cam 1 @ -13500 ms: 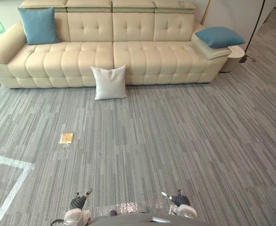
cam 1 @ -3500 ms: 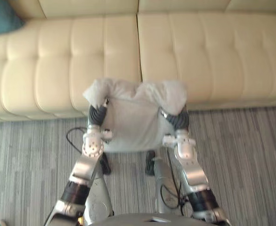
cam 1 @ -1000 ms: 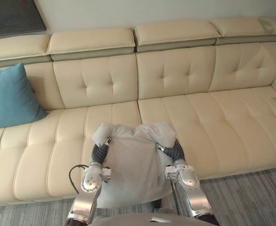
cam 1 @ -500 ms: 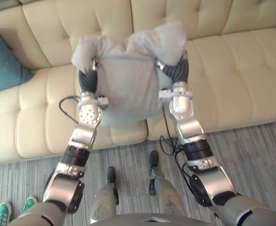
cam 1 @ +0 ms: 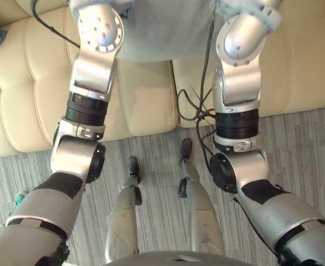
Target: Pick up cushions and gather them together orderly.
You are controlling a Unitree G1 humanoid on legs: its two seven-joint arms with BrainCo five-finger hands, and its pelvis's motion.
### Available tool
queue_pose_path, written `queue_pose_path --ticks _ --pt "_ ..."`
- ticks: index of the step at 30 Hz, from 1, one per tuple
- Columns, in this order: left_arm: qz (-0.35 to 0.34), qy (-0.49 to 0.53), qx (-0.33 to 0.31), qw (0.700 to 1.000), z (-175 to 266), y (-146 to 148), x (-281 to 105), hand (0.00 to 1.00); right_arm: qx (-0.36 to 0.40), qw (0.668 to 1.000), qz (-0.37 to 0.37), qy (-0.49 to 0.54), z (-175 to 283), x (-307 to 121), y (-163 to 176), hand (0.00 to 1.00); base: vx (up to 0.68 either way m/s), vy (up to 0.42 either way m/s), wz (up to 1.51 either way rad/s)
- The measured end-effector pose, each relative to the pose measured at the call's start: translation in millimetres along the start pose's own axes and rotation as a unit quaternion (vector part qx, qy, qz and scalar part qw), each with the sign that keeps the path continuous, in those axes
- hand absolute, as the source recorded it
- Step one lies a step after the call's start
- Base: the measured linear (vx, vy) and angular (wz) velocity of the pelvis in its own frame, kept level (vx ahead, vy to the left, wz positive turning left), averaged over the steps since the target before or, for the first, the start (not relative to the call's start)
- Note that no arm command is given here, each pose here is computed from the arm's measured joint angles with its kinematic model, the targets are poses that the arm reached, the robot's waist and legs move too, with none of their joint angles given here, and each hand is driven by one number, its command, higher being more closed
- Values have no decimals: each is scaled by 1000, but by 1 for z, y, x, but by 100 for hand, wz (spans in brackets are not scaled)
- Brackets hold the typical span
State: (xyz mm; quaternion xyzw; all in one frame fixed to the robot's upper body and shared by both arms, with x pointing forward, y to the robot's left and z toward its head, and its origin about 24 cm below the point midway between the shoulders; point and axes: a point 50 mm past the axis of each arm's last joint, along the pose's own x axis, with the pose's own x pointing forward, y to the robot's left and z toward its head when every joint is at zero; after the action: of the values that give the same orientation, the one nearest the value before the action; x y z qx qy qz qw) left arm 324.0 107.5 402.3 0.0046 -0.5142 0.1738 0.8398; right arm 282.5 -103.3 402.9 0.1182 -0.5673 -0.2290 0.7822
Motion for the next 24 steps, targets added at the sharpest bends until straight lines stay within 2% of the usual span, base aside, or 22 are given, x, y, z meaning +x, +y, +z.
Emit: queue_pose_path --ticks 6,13,14,15,18,24 --pt "29 -2 -11 1000 9 6 20 100 13 1000 5 -9 14 16 22 100 -12 5 8" --pt "44 8 -21 999 8 12 25 100 13 1000 11 -2 16 24 30 100 -11 -9 9" --pt "46 11 -21 999 7 13 25 0 11 1000 13 2 16 25 33 100 -9 -14 3" --pt "47 18 -22 998 4 13 25 0 9 1000 15 8 14 26 36 0 0 0 0" --pt "63 14 -51 997 14 16 35 0 22 1000 13 -16 29 38 39 0 -7 -14 10" --pt "71 -6 -64 995 26 25 46 0 20 998 -3 -56 44 57 28 0 -9 -4 8"
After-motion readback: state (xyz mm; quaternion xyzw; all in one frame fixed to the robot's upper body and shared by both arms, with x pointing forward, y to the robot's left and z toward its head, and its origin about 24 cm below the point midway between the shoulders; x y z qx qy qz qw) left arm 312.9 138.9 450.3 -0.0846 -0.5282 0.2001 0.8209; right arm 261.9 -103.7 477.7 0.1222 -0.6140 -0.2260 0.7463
